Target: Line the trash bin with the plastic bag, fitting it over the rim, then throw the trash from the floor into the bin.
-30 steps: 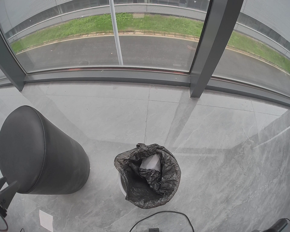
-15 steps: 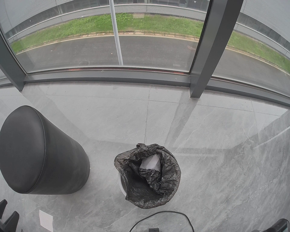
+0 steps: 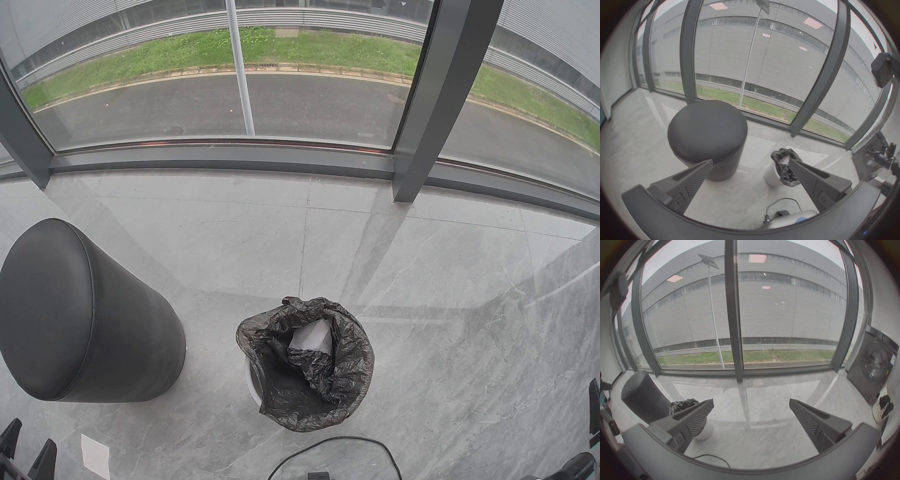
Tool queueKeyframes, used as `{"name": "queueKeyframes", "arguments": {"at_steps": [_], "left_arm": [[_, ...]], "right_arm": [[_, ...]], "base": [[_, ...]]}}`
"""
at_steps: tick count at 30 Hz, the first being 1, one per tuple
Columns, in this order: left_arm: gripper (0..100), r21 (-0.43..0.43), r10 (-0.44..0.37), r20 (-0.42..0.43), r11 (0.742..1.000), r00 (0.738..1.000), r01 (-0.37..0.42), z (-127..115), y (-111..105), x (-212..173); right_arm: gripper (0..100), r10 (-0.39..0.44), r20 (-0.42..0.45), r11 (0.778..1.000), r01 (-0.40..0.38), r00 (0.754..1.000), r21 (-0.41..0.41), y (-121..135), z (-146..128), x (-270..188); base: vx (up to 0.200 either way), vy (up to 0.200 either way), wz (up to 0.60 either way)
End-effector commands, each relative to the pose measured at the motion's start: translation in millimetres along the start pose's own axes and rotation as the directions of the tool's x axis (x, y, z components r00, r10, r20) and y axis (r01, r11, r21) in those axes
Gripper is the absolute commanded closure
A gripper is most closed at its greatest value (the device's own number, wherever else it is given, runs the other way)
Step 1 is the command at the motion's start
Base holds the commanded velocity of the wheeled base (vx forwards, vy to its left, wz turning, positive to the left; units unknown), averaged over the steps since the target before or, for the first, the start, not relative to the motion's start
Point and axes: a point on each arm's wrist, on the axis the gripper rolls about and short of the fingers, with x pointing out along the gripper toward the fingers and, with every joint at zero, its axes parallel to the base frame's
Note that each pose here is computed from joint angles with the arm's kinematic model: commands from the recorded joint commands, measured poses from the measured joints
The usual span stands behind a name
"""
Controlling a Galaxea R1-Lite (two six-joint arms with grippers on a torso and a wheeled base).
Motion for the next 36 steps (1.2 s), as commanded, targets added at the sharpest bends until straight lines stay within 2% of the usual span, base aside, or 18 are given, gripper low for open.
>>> {"name": "queueKeyframes", "arguments": {"at_steps": [1,4,7,11,13,16,32,36], "left_arm": [[0,0.093,0.153,0.075,0.983,0.985,-0.16,-30.9,10.6,22.7],[0,0.128,0.197,0.16,0.967,0.967,-0.218,-37.6,14.3,32.8],[0,0.133,0.198,0.203,0.965,0.959,-0.227,-37.5,14.7,34.7],[0,0.144,0.19,0.202,0.965,0.961,-0.221,-37.6,14.5,34.7],[0,0.165,0.164,0.192,0.967,0.968,-0.196,-37.9,14.0,35.0],[0,0.173,0.126,0.175,0.972,0.977,-0.156,-38.4,13.3,35.6],[0,0.17,0.114,0.172,0.975,0.978,-0.143,-39.8,13.2,35.6],[0,0.246,0.053,0.136,0.965,0.989,-0.086,-43.6,12.6,36.8]], "right_arm": [[0,0.009,-0.001,0.996,-0.009,1.0,-0.085,-1.0,-31.0,12.8],[0,0.009,0.001,0.996,-0.009,1.0,-0.085,-1.0,-31.1,12.9],[0,0.016,0.003,0.996,-0.015,1.0,-0.092,-0.9,-30.8,12.9],[0,0.076,-0.008,0.994,-0.077,0.997,-0.078,0.5,-31.5,12.8],[0,0.101,-0.056,0.991,-0.105,0.993,-0.077,0.7,-37.1,13.0],[0,0.1,-0.066,0.992,-0.105,0.993,-0.065,0.6,-37.5,12.7],[0,0.103,-0.058,0.992,-0.106,0.993,-0.063,0.7,-37.0,12.9],[0,0.106,-0.057,0.992,-0.109,0.993,-0.062,0.8,-36.8,12.9]], "base": [[0.0,0.0,0.0],[0.0,0.0,0.0],[0.0,0.0,0.0],[0.0,0.0,0.0],[0.0,0.0,0.0],[0.0,0.0,0.0],[0.0,0.0,0.0],[0.0,0.0,0.0]]}}
